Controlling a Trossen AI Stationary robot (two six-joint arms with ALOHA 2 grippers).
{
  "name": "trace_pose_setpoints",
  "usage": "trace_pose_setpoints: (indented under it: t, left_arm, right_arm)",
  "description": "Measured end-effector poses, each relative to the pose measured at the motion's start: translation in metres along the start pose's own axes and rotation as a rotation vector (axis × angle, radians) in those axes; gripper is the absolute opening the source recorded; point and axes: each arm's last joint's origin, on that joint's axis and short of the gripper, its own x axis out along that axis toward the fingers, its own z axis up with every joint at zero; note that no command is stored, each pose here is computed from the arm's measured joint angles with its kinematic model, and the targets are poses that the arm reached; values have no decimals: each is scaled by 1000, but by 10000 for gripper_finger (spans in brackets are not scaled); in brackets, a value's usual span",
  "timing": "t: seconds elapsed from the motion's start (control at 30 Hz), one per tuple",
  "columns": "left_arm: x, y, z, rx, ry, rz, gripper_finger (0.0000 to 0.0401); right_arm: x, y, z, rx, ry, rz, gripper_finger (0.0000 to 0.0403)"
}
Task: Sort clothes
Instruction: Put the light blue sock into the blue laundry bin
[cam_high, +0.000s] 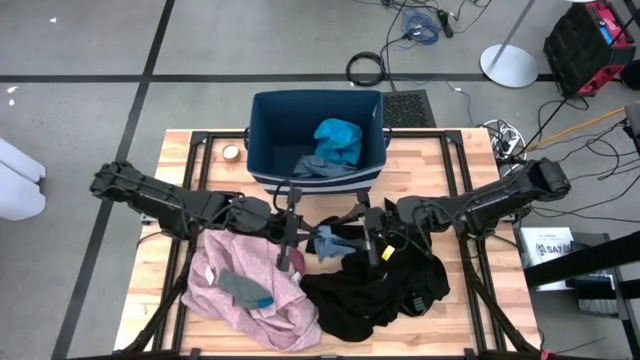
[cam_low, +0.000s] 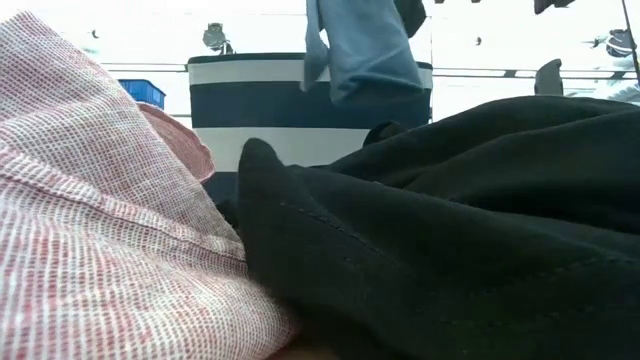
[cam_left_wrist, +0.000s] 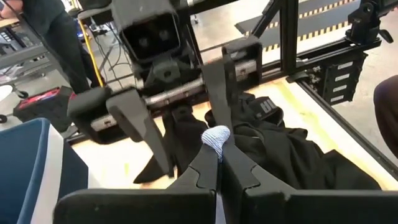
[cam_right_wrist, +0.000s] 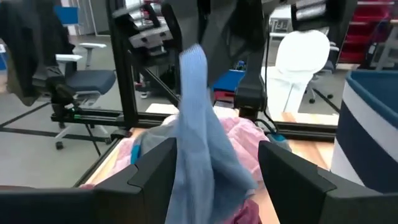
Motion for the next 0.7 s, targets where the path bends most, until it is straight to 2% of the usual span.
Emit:
trace_pose_setpoints:
  t: [0.17,0.23,0.33,0.43,0.47,0.7]
  left_arm:
    - [0,0,0,0,-1,0,3]
    - [0,0,0,0,-1,-1,8]
    - [0,0,0,-2,0,2,16]
    - [0,0,-1,-3,10,4,25]
    - [0,0,-2,-3,23,4,28]
    - [-1,0,-15,-25,161,59,71]
  right_arm:
    - [8,-2,-12,47,39,-8,211]
    - [11,-1,-16,50,54,-8,196]
    - [12,-1,-18,49,58,-7,135]
    - [12,-1,-16,25,50,-7,38]
    - [11,-1,-15,6,44,-7,20]
    - [-4,-2,9,-23,-53,-14,3]
